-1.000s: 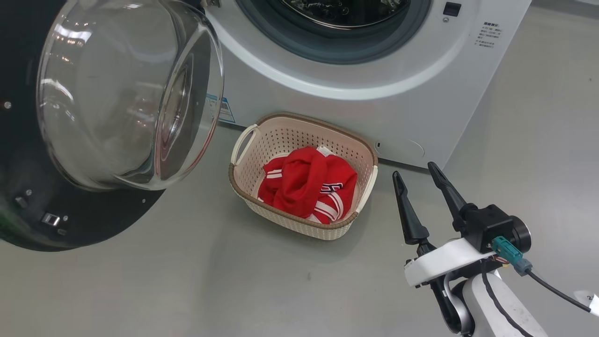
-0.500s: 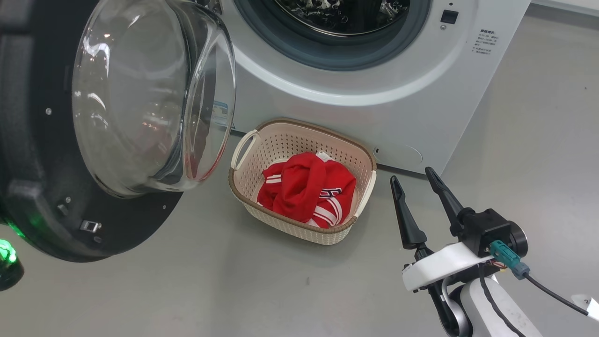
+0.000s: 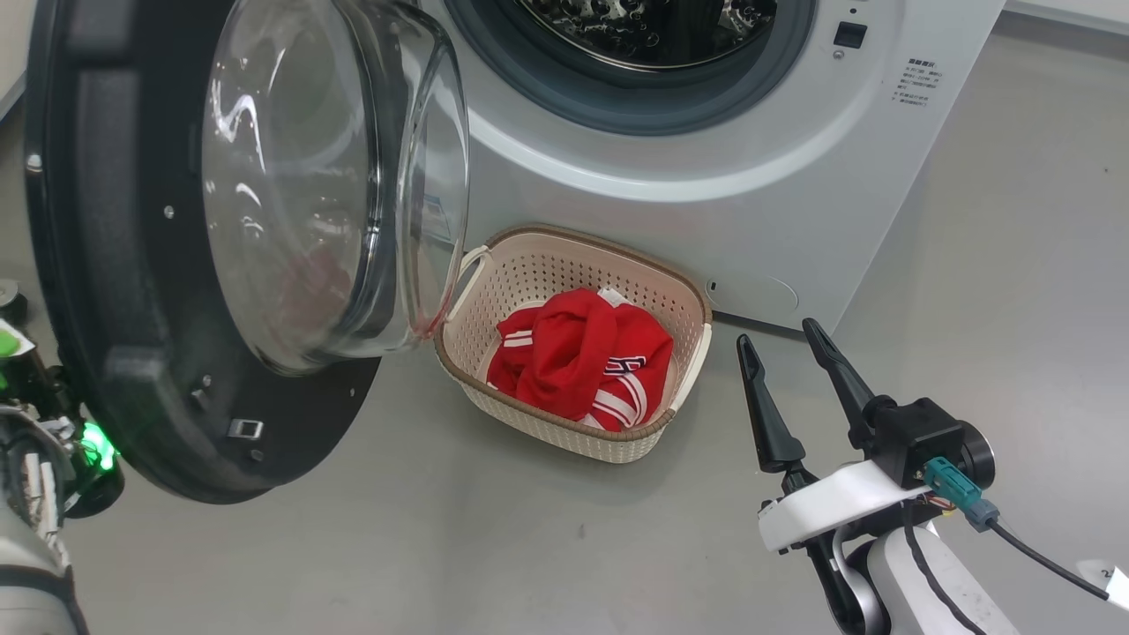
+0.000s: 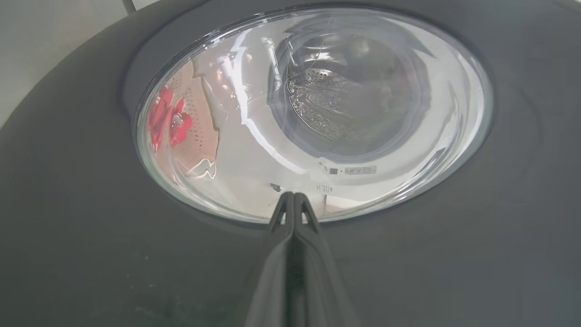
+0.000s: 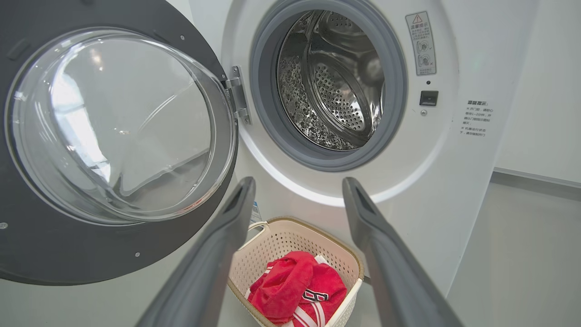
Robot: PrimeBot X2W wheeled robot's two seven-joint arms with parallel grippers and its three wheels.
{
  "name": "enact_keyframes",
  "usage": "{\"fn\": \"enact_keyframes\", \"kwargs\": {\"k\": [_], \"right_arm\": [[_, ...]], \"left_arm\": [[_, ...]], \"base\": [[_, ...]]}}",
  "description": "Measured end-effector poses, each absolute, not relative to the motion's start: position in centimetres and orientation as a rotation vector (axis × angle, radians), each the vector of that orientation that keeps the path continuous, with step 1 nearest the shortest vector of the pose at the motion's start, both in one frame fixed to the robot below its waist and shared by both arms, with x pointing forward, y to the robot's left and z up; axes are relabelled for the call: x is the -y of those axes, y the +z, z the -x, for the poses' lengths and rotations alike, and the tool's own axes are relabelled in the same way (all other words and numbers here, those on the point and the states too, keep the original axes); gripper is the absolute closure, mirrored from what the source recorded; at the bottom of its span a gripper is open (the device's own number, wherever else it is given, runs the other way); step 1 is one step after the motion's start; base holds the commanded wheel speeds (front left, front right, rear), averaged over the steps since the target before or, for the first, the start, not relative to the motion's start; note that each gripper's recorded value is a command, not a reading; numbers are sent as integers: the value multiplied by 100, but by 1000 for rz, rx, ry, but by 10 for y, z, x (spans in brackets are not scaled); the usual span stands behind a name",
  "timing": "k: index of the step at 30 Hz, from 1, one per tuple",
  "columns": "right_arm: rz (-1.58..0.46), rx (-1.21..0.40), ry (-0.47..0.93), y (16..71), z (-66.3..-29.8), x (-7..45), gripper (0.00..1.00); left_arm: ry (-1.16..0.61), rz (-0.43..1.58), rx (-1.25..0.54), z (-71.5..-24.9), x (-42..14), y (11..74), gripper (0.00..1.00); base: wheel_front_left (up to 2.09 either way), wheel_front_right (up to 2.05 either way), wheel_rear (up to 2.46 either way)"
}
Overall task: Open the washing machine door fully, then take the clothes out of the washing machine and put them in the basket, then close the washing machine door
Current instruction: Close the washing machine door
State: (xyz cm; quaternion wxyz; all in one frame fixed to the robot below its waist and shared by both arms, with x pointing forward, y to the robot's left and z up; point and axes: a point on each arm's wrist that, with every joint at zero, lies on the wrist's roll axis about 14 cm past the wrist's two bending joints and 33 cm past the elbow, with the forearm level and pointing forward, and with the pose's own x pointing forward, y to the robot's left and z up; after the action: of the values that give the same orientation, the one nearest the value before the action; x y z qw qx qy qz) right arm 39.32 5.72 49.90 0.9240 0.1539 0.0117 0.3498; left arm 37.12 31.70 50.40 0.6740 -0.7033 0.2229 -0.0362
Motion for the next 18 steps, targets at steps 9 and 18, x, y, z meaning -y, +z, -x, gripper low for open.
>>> {"fn": "enact_keyframes", "kwargs": {"k": [9,18], "right_arm": [[-319,-25,716,499,-393,-57,0],[-325,-26,713,500,-394,-57,0]], "left_arm": [[-160,1548,-514,-371,-299,509,100],[-170,1519,-500,-364,-296,509,100]], "base": [[0,0,0],[0,0,0]]}}
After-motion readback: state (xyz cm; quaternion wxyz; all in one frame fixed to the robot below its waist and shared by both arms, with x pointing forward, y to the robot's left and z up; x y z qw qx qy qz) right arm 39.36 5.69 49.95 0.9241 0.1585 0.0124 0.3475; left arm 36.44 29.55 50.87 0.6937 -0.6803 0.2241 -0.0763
